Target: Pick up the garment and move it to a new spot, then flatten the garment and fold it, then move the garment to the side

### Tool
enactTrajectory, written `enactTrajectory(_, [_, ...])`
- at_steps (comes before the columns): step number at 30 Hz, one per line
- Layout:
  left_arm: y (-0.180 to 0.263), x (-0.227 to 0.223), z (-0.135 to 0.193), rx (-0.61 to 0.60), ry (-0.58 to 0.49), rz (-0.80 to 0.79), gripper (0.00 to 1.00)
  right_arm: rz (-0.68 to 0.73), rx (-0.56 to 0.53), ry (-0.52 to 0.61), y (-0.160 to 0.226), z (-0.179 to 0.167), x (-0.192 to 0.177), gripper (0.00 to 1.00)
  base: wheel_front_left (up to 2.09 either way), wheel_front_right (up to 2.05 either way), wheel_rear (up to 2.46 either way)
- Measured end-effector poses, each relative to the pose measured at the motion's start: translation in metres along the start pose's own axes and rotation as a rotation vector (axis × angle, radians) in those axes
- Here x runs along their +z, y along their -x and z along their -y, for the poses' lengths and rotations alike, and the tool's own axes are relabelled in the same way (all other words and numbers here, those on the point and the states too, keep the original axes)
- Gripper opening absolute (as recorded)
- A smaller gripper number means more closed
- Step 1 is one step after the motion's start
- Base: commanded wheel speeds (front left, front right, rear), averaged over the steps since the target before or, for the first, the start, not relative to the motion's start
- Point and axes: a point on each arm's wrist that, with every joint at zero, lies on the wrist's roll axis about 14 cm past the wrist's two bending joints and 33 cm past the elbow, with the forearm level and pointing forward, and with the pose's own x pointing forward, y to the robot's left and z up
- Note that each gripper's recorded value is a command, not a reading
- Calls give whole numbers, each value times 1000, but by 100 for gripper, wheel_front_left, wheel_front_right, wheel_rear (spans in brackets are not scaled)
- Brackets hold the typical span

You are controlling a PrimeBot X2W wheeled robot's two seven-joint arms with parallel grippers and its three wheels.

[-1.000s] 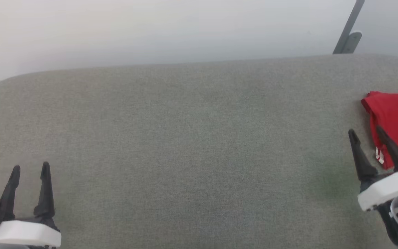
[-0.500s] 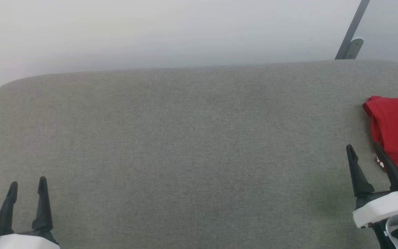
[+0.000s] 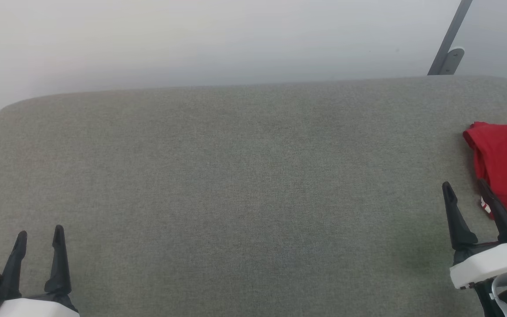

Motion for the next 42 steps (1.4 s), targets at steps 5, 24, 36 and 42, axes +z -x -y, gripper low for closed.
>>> enactTrajectory(5, [0, 1, 1, -3, -5, 3, 100, 4, 0, -2, 0, -1, 1, 100, 0, 0, 0])
enactTrajectory(24, [18, -44, 14, 33, 105, -130, 0, -144, -49, -109, 27, -7, -49, 0, 0, 0, 0])
enactTrajectory(36, [17, -48, 17, 72, 309, -150, 0, -148, -113, -320, 26, -5, -51, 0, 0, 0, 0])
enactTrajectory(42, [13, -47, 22, 79, 406, -152, 0, -141, -138, -414, 23, -4, -48, 0, 0, 0, 0])
